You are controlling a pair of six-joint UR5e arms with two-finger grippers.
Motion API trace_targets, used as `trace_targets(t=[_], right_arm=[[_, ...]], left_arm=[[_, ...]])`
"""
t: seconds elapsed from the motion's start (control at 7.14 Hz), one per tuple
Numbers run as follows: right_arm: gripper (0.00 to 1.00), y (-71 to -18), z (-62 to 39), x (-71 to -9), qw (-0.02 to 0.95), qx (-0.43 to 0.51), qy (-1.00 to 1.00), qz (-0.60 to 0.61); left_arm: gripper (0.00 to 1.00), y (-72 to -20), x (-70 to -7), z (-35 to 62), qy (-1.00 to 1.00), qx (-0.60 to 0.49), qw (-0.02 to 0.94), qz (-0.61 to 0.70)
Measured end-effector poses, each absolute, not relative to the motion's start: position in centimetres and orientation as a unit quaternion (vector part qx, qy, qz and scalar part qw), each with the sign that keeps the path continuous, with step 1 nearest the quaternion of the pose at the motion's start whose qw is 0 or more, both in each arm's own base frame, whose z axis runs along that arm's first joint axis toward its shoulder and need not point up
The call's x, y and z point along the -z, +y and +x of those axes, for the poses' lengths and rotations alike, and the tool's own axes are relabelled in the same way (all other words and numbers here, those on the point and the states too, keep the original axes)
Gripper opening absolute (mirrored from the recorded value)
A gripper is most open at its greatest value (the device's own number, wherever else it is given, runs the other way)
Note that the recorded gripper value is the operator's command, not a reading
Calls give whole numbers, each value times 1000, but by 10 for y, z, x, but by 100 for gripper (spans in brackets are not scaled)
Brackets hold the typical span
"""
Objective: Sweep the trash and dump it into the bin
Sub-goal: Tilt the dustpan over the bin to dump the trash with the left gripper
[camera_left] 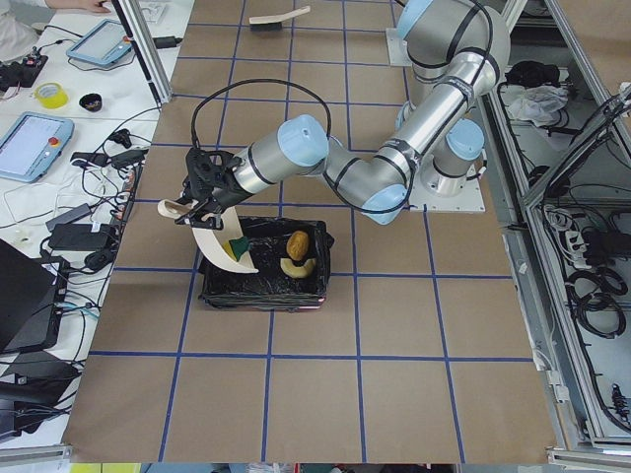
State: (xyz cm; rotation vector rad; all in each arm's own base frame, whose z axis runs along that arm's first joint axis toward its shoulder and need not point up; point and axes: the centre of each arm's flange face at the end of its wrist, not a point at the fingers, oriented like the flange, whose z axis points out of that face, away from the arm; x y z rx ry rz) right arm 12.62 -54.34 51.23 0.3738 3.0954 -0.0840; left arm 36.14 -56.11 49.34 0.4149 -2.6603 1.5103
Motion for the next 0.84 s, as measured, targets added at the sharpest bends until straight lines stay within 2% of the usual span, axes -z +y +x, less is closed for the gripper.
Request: trace_targets(t=[0.42,0.84], right_arm=[[100,-543,126,-512,11,27,992,120],[100,-543,126,-512,11,27,992,120]], left_arm=[[0,-526,-464,331,-812,-582,-20,47],[0,-511,-459,313,-793,-607,-43,24]])
